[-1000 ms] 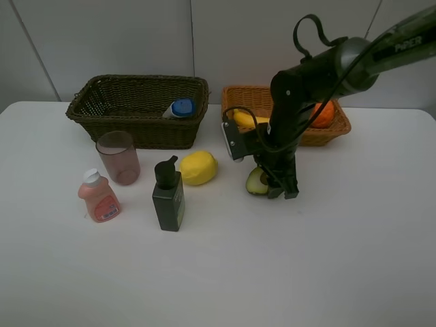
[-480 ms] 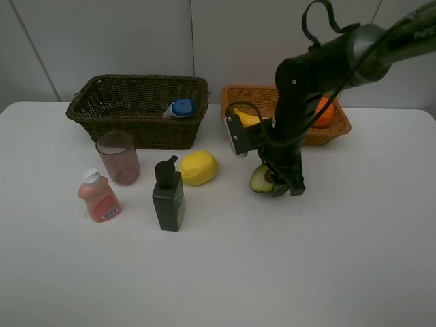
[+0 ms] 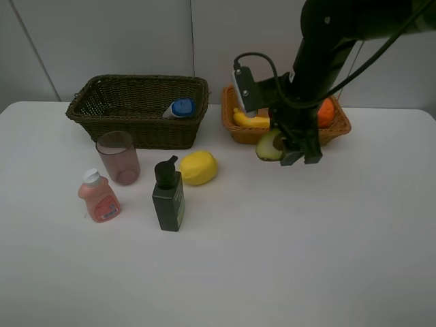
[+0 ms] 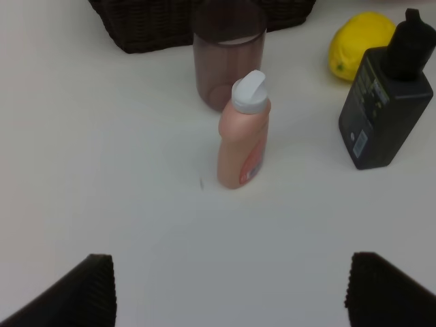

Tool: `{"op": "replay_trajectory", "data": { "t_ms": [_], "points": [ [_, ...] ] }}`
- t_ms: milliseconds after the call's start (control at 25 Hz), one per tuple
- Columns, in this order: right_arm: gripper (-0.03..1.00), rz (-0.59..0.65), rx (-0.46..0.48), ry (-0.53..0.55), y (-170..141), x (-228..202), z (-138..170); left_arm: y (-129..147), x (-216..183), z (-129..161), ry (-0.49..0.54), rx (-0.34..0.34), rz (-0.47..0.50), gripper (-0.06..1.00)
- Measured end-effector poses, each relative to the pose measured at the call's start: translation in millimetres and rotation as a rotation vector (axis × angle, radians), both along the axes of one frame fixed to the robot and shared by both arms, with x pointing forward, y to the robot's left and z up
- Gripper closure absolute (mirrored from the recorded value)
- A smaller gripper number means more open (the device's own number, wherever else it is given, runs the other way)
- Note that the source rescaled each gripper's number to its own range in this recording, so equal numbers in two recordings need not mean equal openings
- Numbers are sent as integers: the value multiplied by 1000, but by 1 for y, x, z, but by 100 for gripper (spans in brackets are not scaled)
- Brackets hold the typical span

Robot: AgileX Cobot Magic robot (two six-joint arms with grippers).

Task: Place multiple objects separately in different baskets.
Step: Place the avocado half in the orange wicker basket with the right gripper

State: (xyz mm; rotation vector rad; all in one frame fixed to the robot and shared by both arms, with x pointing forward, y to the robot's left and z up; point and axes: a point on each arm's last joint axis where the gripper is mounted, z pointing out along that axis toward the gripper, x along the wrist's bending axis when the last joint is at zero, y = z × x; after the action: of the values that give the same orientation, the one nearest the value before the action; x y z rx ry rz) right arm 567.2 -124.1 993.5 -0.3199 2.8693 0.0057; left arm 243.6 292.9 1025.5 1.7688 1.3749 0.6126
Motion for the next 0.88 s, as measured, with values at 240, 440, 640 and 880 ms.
{"op": "replay_trajectory", "data": {
  "t_ms": [240, 440, 640, 880],
  "points": [
    [50, -56, 33, -65, -12, 19, 23, 0, 0, 0, 0, 0, 0, 4],
    [50, -121, 97, -203, -32, 49, 40, 0, 0, 0, 0, 0, 0, 4],
    [50, -159, 137, -297, -43, 80, 35, 0, 0, 0, 0, 0, 0, 4],
    [50, -198, 155, -347, -56, 110, 15, 0, 0, 0, 0, 0, 0, 4]
  ]
}}
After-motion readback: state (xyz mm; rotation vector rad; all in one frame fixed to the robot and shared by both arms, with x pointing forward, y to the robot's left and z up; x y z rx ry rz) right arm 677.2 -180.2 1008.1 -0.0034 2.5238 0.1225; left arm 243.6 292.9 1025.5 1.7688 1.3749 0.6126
